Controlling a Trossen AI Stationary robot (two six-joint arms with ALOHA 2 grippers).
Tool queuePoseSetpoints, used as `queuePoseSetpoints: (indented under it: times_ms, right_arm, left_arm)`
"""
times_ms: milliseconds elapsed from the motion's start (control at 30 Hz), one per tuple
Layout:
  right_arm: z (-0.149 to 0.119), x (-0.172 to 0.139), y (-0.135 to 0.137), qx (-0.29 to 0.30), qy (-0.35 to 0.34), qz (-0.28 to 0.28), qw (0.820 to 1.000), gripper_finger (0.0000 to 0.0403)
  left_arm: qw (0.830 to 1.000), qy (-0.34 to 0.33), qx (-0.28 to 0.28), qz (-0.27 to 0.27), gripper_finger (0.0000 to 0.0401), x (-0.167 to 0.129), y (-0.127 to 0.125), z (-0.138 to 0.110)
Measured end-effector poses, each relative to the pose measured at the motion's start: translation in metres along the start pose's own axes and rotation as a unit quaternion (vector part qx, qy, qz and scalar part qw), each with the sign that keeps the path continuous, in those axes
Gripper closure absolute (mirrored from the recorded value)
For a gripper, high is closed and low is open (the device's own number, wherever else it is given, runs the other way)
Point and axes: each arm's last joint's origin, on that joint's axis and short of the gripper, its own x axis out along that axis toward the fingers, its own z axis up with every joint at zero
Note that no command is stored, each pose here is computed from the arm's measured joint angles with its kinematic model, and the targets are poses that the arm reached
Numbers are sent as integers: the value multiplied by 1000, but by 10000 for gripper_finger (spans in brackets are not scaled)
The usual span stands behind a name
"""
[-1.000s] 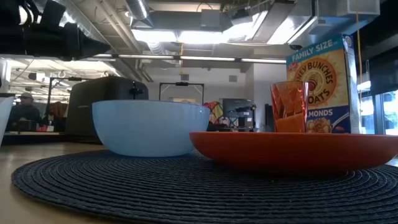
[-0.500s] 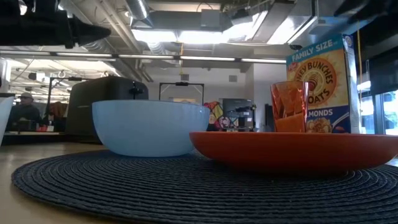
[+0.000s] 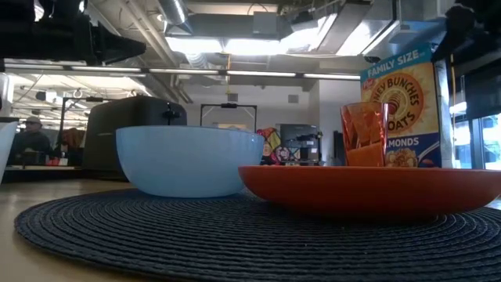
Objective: Arrange a breakfast setting
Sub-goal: Pour the cereal into the blue bowl
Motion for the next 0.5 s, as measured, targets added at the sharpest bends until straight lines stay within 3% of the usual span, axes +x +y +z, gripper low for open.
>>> queuePoseSetpoints:
  times_ms: [233,500]
  right_arm:
    - [-8,2,-12,43,-34,-8,998,43]
    - [-10,-1,-22,82,-13,35,996,43]
  left_arm:
    - [1000,7,-7,-2,225,3,-2,-1]
    - [1000,-19,-11,3,225,3,0,4]
